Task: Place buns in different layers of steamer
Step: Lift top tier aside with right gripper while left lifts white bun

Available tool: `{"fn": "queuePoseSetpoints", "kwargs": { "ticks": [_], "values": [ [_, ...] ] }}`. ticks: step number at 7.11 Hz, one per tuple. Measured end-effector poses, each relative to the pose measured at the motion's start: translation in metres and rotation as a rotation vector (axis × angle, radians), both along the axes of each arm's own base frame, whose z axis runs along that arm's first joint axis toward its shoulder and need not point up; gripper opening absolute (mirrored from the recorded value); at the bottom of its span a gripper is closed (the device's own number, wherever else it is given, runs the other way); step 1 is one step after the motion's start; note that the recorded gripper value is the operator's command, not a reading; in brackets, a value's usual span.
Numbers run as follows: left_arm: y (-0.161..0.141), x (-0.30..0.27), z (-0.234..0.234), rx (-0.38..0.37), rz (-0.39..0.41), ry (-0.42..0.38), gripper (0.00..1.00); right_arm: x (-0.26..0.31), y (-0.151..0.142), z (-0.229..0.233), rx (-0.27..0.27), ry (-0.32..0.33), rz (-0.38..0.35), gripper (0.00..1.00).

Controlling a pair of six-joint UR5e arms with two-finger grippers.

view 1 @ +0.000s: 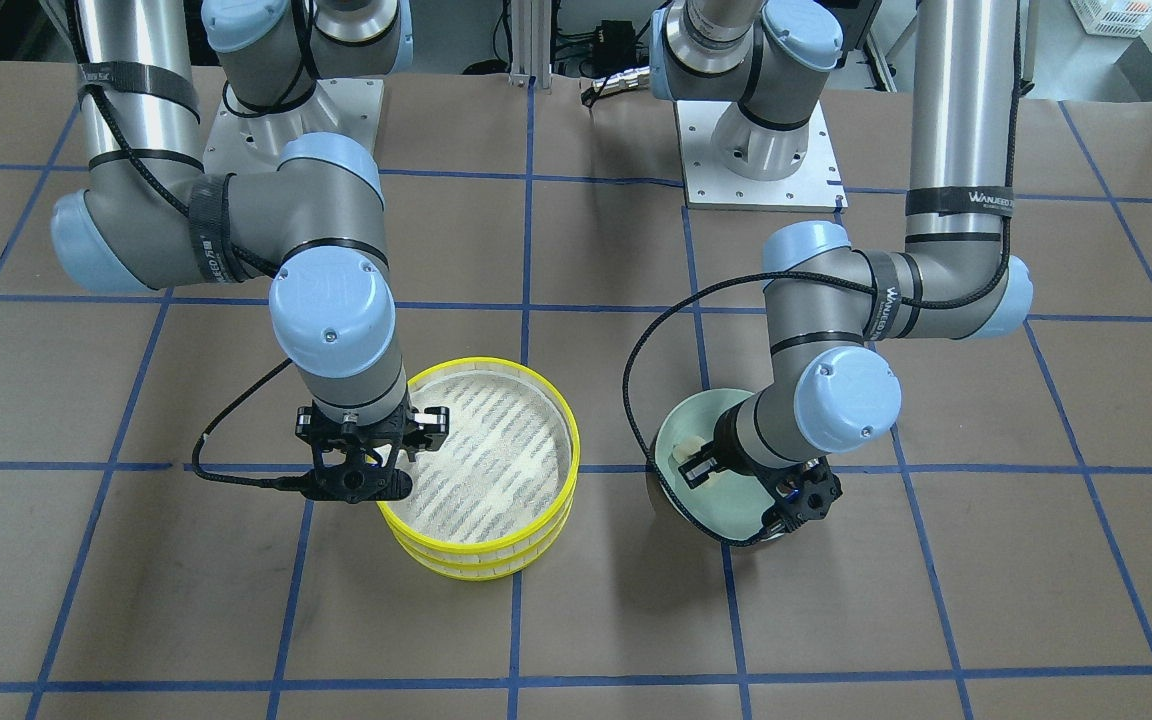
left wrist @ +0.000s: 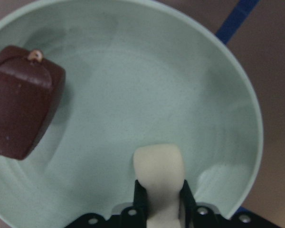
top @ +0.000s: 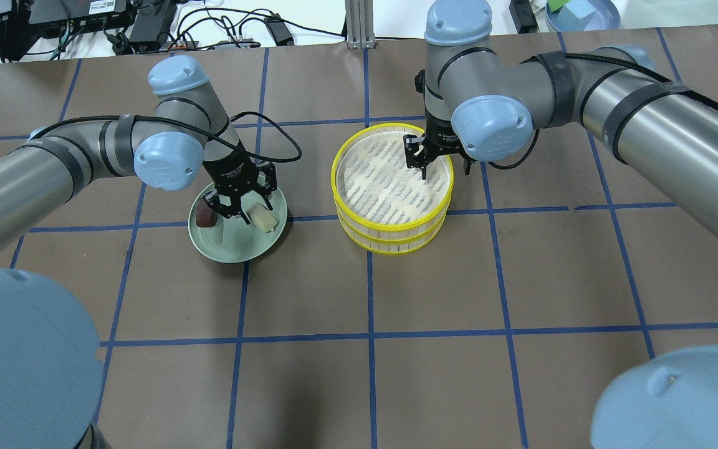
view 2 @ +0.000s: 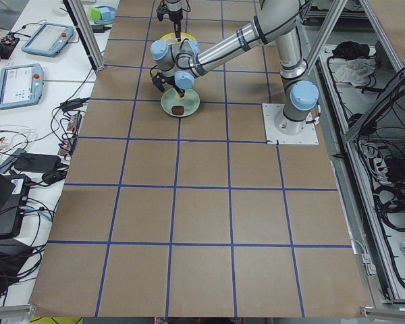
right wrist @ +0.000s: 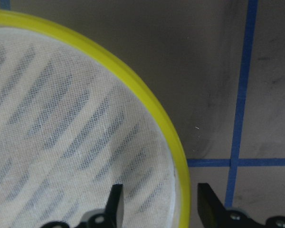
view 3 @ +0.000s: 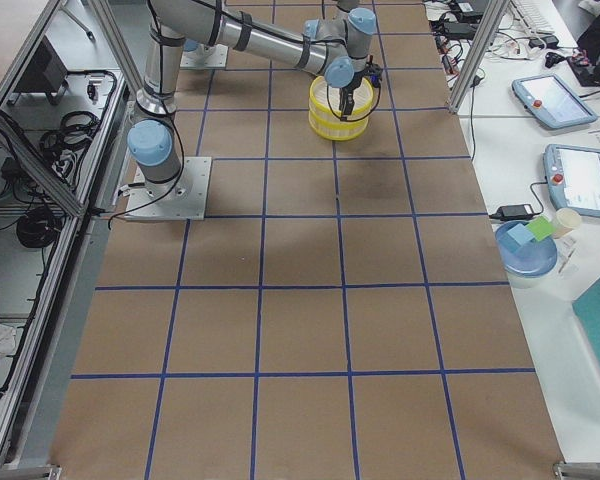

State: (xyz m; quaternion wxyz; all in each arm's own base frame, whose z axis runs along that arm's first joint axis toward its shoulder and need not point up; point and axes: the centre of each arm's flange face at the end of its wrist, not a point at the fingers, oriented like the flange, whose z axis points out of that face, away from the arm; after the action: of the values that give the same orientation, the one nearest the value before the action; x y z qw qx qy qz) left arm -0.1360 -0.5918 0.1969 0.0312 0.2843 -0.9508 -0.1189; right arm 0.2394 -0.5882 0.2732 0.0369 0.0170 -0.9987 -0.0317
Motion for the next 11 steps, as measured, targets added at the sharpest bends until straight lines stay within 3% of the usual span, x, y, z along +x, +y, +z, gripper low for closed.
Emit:
{"fn": "queuePoseSetpoints", "kwargs": {
  "ticks": [2,4,6,8,11],
  "values": [
    [-0.004,0.001,0.018,-0.044,-0.017,-0.002,0.0,-0.006,-0.003,0.001,0.0,-0.006,0.006,0.0],
    [-0.015,0.001,0.061,-0.133,-0.067,-0.003,0.0,-0.021,-0.006,0.014,-0.015,-0.008,-0.011,0.0],
    [-0.02,-0.003,0.113,-0.234,-0.146,0.0,0.0,-0.031,-0.001,0.057,-0.048,-0.029,-0.031,0.0],
    [-0.013,-0.024,0.15,-0.307,-0.225,0.004,0.0,-0.047,0.006,0.103,-0.047,-0.043,-0.037,0.0],
    [-0.001,-0.086,0.157,-0.383,-0.323,0.044,0.0,-0.167,0.024,0.164,-0.01,-0.035,-0.015,0.0]
  ]
}}
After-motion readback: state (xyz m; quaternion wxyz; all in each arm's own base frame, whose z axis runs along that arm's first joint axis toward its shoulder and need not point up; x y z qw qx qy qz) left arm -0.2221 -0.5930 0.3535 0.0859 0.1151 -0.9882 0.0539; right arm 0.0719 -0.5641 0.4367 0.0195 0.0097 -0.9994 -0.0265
